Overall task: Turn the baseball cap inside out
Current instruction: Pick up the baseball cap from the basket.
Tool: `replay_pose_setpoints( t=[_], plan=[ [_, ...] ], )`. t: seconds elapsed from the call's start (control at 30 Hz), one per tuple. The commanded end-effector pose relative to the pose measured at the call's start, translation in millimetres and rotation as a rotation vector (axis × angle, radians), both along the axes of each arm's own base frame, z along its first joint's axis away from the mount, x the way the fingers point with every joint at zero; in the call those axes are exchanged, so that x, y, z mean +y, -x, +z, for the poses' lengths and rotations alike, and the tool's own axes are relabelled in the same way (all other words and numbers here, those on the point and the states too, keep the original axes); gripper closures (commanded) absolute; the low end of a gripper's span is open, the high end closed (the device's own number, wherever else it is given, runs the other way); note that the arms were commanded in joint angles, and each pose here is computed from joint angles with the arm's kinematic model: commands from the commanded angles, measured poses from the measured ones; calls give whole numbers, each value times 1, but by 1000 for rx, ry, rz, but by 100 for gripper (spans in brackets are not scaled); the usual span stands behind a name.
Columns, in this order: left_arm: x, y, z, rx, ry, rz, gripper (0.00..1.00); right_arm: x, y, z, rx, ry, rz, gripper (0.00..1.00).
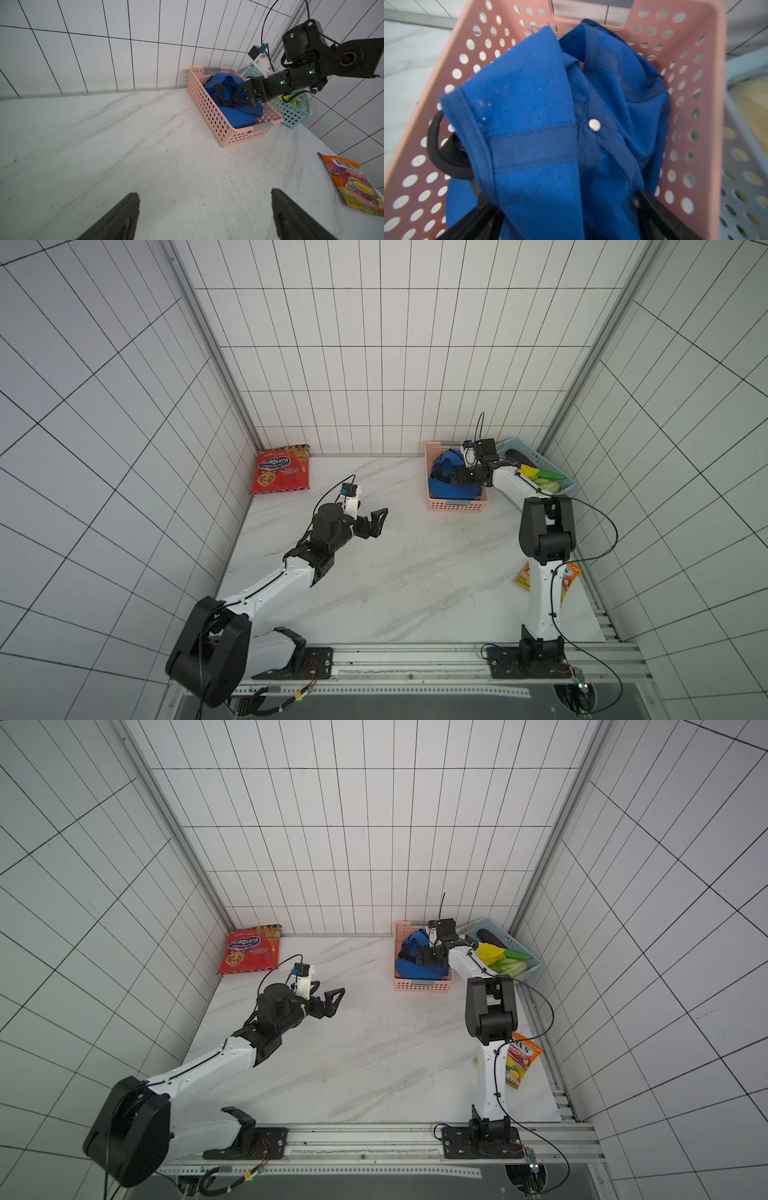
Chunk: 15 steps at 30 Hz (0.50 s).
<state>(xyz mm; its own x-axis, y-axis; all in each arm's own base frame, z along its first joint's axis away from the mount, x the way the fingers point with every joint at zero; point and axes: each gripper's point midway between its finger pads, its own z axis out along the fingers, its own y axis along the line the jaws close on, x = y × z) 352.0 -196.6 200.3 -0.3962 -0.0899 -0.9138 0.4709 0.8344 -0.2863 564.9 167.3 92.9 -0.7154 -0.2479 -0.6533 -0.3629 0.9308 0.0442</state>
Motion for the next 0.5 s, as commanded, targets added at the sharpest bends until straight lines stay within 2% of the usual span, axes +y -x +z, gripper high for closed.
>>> replay_pose_setpoints(
  t=[0.0, 0.07, 0.17, 0.27, 0.37, 0.4, 0.47],
  plan=[
    [2, 3, -8, 38, 13, 23, 2, 22, 10, -18, 49, 52, 87, 0],
    [0, 4, -11, 54, 14, 18, 2, 27, 8, -22, 51, 75, 104, 6],
    [-2, 5, -11, 67, 11, 15, 2, 32, 6, -26, 62, 86, 122, 33],
    [-4, 7, -10, 70, 10, 12, 2, 33, 4, -23, 62, 95, 128, 70],
    [-4, 8, -8, 67, 5, 15, 2, 33, 1, -2, 20, 109, 127, 96],
    [-4, 9, -8, 67, 3, 17, 2, 32, 0, 8, -1, 113, 126, 100],
    [-2, 10, -6, 64, 2, 26, 2, 32, -2, 34, -55, 116, 123, 100]
  ],
)
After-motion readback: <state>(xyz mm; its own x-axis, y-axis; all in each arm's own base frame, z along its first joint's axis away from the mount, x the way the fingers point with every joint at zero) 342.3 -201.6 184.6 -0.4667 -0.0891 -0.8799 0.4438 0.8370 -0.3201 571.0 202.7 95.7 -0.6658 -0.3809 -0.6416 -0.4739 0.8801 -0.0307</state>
